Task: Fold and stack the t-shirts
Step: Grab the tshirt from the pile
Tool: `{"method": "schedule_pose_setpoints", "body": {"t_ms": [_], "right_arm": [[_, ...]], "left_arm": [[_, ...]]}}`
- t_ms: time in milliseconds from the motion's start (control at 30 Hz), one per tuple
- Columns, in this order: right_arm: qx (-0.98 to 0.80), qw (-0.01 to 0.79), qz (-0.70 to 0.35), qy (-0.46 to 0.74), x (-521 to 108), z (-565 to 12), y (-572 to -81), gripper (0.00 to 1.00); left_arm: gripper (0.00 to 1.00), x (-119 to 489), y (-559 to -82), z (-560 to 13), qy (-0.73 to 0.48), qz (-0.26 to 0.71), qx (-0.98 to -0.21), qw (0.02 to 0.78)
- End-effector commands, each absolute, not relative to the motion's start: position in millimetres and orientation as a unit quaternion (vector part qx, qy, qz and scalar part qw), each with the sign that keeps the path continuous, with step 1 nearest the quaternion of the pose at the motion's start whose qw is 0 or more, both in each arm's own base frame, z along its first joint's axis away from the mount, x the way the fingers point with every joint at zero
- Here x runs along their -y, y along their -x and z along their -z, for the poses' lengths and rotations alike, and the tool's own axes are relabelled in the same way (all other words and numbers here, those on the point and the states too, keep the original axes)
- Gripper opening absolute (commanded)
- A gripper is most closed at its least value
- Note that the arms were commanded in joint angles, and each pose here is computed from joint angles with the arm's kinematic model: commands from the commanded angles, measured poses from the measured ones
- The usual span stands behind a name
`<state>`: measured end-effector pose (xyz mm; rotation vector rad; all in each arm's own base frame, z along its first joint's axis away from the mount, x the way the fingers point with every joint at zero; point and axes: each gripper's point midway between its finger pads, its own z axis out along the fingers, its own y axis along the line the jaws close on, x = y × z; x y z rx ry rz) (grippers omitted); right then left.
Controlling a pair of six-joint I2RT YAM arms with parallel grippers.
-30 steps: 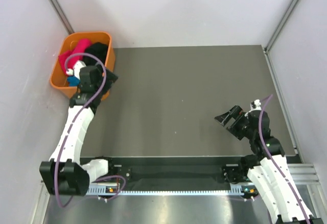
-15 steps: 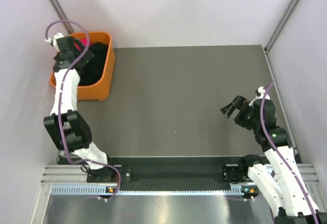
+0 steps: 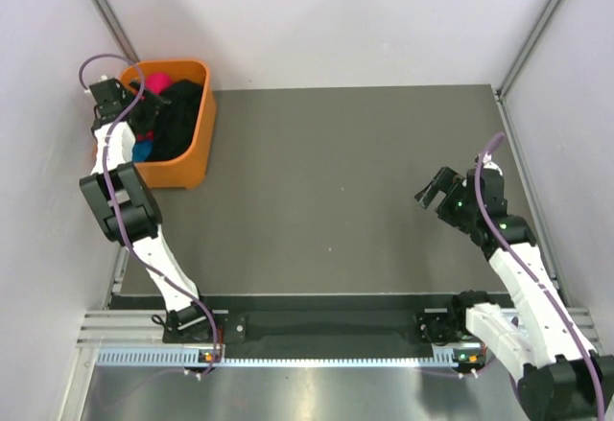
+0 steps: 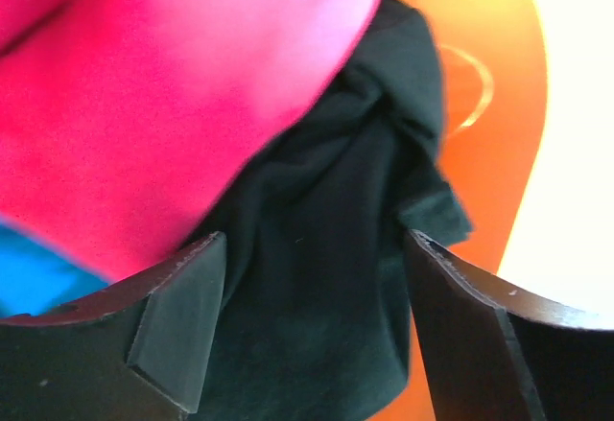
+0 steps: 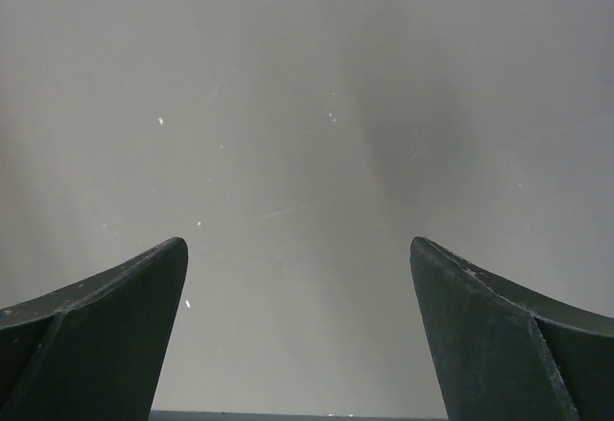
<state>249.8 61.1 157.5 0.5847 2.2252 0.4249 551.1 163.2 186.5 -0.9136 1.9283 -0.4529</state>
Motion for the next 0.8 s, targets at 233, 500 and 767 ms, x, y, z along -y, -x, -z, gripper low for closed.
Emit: {"method": "schedule_pose_setpoints", "body": {"t_ms": [233,500,767], "right_arm": [[-0.859,0.413,-0.165,-0.252,-53.5,-173.2,-286.2,1.00],[-0.866,0.403,-0.178,-0.237,-61.0,-171.3,-288.0,1.00],[-0.877,0.410,-0.185,-0.172,-83.7,-181.7,-282.8,1.00]], "left_arm": [[0.77,-142.7,-587.5,-210.1,0.335,0.254,-0.757,0.501],[0.00,-121.9,-597.1,-250.5,0.318,0.274,-0.745,0.519],[0.00,-82.1,-574.6,-410.2,0.261,0.266,-0.673,0.639]]}}
